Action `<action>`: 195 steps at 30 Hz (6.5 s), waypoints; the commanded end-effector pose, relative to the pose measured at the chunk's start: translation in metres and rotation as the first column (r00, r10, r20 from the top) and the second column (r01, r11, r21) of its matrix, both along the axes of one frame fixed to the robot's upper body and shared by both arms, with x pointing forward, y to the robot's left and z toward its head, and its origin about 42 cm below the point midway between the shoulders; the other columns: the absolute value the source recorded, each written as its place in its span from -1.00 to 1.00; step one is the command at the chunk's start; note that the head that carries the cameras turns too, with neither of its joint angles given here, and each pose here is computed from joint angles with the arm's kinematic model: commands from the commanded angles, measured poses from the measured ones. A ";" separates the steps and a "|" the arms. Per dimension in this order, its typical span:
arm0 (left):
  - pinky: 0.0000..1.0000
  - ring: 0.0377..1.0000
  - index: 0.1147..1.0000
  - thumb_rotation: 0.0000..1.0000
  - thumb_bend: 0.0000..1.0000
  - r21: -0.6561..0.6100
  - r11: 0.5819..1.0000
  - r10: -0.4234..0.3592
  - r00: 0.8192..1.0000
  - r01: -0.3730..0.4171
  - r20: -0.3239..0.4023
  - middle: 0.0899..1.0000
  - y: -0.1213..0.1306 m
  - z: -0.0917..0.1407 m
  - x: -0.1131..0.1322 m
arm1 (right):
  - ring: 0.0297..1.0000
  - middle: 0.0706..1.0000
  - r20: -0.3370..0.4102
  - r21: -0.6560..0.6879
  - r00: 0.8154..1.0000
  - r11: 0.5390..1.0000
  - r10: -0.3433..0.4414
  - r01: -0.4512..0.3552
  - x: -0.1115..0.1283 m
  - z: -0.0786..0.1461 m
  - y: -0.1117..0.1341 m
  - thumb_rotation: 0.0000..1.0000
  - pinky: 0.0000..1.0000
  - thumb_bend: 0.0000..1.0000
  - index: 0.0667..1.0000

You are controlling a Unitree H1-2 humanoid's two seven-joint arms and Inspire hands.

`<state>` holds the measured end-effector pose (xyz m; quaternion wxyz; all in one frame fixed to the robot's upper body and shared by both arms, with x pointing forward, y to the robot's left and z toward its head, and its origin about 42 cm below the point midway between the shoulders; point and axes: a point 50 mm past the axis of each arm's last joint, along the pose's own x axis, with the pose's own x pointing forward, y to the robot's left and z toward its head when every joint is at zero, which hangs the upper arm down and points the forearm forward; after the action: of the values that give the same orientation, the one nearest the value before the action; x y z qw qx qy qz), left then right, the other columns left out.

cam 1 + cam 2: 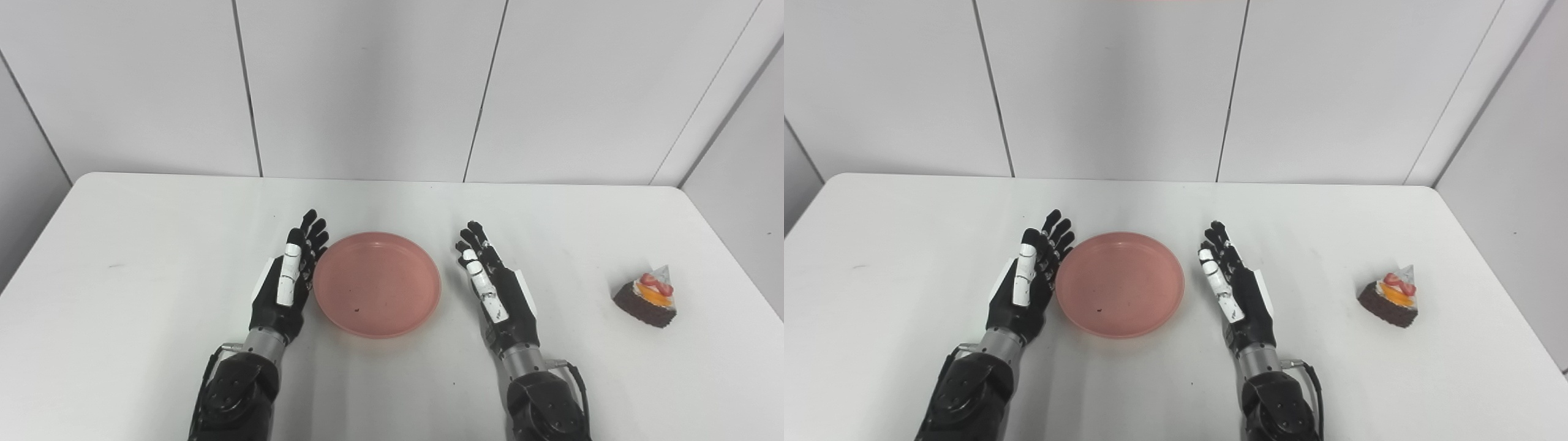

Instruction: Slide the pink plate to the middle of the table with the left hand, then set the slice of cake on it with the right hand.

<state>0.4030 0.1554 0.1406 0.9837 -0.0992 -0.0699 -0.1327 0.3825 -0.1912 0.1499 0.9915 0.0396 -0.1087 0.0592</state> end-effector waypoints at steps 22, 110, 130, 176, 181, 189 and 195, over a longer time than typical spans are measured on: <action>1.00 1.00 1.00 1.00 0.37 0.102 0.988 0.117 0.993 -0.115 -0.005 1.00 0.038 -0.033 0.005 | 0.72 0.71 0.256 -0.523 0.906 0.739 -0.339 0.424 0.009 0.143 -0.112 0.05 0.60 0.30 0.73; 1.00 1.00 1.00 0.99 0.51 0.075 0.996 0.046 0.998 -0.043 -0.036 1.00 0.045 -0.034 0.006 | -0.22 -0.08 0.118 -0.919 0.812 0.247 -0.572 0.308 0.002 0.063 -0.184 -1.00 -0.65 0.05 0.09; 1.00 1.00 1.00 0.98 0.46 0.061 0.997 0.045 0.999 -0.044 -0.016 1.00 0.032 -0.032 0.003 | -0.20 -0.10 0.426 -0.735 0.777 0.324 -0.463 0.596 -0.015 0.106 -0.140 -1.00 -0.78 0.03 -0.12; 1.00 1.00 1.00 1.00 0.44 0.119 0.993 0.032 0.998 -0.026 -0.048 1.00 -0.018 -0.019 -0.011 | -0.26 -0.15 0.301 -0.849 0.923 0.509 0.239 0.145 0.016 0.068 0.078 -1.00 -0.42 0.02 -0.03; 1.00 1.00 1.00 1.00 0.48 0.124 0.992 0.036 0.998 -0.030 -0.046 1.00 -0.025 -0.020 -0.010 | -0.25 -0.13 0.289 -0.858 0.931 0.491 0.223 0.149 0.023 0.063 0.075 -1.00 -0.40 0.02 -0.05; 1.00 1.00 1.00 1.00 0.50 0.147 0.989 0.038 0.999 -0.032 -0.036 1.00 -0.031 -0.020 -0.011 | -0.25 -0.08 0.290 -0.851 0.938 0.499 0.192 0.161 0.034 0.059 0.065 -1.00 -0.43 0.02 -0.05; 1.00 1.00 1.00 1.00 0.51 0.153 0.988 0.038 0.999 -0.033 -0.031 1.00 -0.032 -0.020 -0.010 | -0.21 -0.09 0.292 -0.863 0.937 0.475 0.189 0.174 0.031 0.059 0.051 -1.00 -0.15 0.01 0.03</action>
<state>0.4021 0.1369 0.1380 0.9918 -0.0199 -0.0700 -0.1048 0.4124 -0.1326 0.1972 0.8398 -0.4829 -0.2146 0.1240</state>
